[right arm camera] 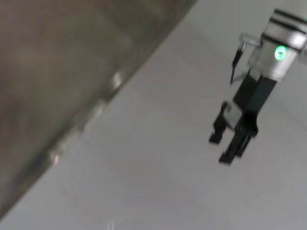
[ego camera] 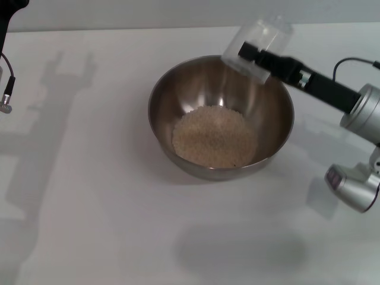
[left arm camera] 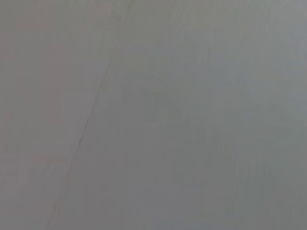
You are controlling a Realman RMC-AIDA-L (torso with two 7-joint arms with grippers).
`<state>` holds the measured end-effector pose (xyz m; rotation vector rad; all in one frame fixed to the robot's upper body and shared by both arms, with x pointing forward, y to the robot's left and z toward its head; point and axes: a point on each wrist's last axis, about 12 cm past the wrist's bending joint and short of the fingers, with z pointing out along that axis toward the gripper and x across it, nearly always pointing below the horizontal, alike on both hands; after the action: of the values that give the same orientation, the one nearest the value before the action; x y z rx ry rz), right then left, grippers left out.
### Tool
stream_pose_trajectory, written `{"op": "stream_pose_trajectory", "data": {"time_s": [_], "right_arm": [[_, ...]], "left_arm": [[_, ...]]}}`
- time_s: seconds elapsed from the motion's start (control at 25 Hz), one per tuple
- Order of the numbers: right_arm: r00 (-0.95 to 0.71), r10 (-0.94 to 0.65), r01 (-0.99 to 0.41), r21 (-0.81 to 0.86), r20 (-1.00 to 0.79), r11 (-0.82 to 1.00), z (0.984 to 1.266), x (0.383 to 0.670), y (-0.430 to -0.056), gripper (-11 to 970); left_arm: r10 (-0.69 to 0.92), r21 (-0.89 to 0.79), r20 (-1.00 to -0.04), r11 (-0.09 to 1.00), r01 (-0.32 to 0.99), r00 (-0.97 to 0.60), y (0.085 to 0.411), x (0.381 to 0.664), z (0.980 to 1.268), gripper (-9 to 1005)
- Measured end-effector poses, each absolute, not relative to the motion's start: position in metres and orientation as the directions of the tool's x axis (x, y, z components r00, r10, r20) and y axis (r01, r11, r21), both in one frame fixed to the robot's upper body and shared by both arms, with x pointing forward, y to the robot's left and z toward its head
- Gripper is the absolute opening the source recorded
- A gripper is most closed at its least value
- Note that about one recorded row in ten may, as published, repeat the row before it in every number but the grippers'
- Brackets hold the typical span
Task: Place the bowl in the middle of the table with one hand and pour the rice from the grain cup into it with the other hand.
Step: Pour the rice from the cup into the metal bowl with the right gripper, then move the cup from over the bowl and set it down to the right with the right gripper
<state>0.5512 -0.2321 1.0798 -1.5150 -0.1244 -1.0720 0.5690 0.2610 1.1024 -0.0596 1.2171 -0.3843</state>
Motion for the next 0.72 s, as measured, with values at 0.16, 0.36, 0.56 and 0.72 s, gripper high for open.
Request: {"op": "stream_pose_trajectory", "data": {"time_s": [0.16, 0.36, 0.56, 0.72], "right_arm": [[0.540, -0.517, 0.625, -0.728, 0.664, -0.282, 1.0855, 0.5571, -0.2350, 16], [0.555, -0.503, 0.621, -0.733, 0.662, -0.279, 1.0835, 0.5554, -0.2336, 17], [0.566, -0.523, 0.597, -0.754, 0.637, -0.273, 1.0809, 0.5541, -0.2335, 16], [0.586, -0.627, 0.527, -0.829, 0.514, -0.188, 1.0835, 0.5561, -0.2338, 17]], "left_arm": [[-0.320, -0.248, -0.901, 0.934, 0.257, 0.292, 0.2610, 0.5687, 1.1025, 722], [-0.320, -0.248, -0.901, 0.934, 0.258, 0.292, 0.2609, 0.5690, 1.1025, 722], [-0.321, -0.248, -0.900, 0.933, 0.260, 0.294, 0.2603, 0.5694, 1.1033, 722], [-0.322, -0.247, -0.900, 0.933, 0.262, 0.295, 0.2597, 0.5700, 1.1040, 722]]}}
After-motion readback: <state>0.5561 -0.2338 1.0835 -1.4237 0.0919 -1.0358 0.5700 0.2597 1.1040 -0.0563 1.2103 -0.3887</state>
